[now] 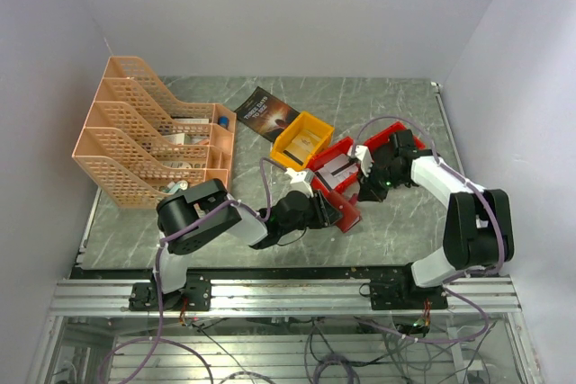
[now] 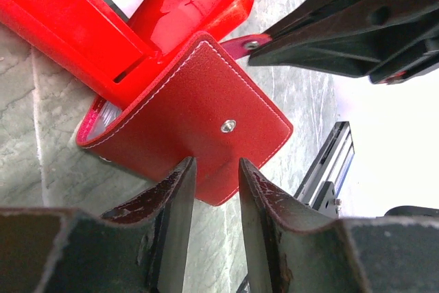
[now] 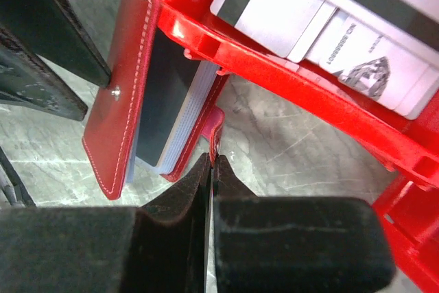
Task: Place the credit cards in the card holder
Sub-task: Close the card holder at the center of the board.
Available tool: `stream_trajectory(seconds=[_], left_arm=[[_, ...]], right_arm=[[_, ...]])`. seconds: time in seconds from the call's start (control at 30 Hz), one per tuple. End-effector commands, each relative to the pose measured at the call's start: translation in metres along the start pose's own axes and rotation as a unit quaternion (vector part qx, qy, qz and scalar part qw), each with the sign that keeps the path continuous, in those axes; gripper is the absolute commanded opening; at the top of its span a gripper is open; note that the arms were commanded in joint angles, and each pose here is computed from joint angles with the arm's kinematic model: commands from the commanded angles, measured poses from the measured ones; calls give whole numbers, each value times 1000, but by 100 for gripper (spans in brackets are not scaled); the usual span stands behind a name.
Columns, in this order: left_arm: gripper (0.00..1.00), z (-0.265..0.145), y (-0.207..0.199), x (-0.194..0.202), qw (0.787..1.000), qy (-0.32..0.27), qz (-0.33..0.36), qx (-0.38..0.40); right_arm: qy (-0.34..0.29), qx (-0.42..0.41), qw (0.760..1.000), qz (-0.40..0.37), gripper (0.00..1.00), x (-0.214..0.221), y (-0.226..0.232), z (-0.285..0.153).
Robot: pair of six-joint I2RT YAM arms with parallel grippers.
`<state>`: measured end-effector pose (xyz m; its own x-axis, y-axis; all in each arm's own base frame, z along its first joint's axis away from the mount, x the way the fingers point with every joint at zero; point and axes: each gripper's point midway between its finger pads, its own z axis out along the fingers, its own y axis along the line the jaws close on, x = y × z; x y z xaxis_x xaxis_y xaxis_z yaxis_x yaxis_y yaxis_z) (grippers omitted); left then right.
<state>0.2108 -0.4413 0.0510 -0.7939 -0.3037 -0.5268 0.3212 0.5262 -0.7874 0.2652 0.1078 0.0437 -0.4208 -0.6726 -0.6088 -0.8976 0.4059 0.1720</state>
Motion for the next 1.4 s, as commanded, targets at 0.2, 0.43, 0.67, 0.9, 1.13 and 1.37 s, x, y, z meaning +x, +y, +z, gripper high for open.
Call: stream_trajectory(seconds=[0.2, 0.43, 0.67, 0.9, 1.13, 1.37], left_arm=[[44, -24, -16, -30, 999, -42, 30, 9], [42, -24, -2, -26, 998, -32, 42, -19], [39, -9, 12, -18, 999, -14, 39, -26], [39, 5, 16, -12, 998, 9, 49, -37], [37, -4, 16, -4, 998, 31, 47, -37], [36, -15, 5, 10, 997, 52, 54, -30]], right_arm=[[-51, -41, 995, -70, 0, -30, 29, -3], [-33, -65, 991, -112, 0, -41, 53, 15], [-16, -46, 994, -102, 0, -39, 45, 17], [-17, -57, 993, -104, 0, -34, 49, 14], [-15, -89, 988, -126, 0, -29, 64, 17], [10, -95, 984, -150, 0, -23, 83, 27]])
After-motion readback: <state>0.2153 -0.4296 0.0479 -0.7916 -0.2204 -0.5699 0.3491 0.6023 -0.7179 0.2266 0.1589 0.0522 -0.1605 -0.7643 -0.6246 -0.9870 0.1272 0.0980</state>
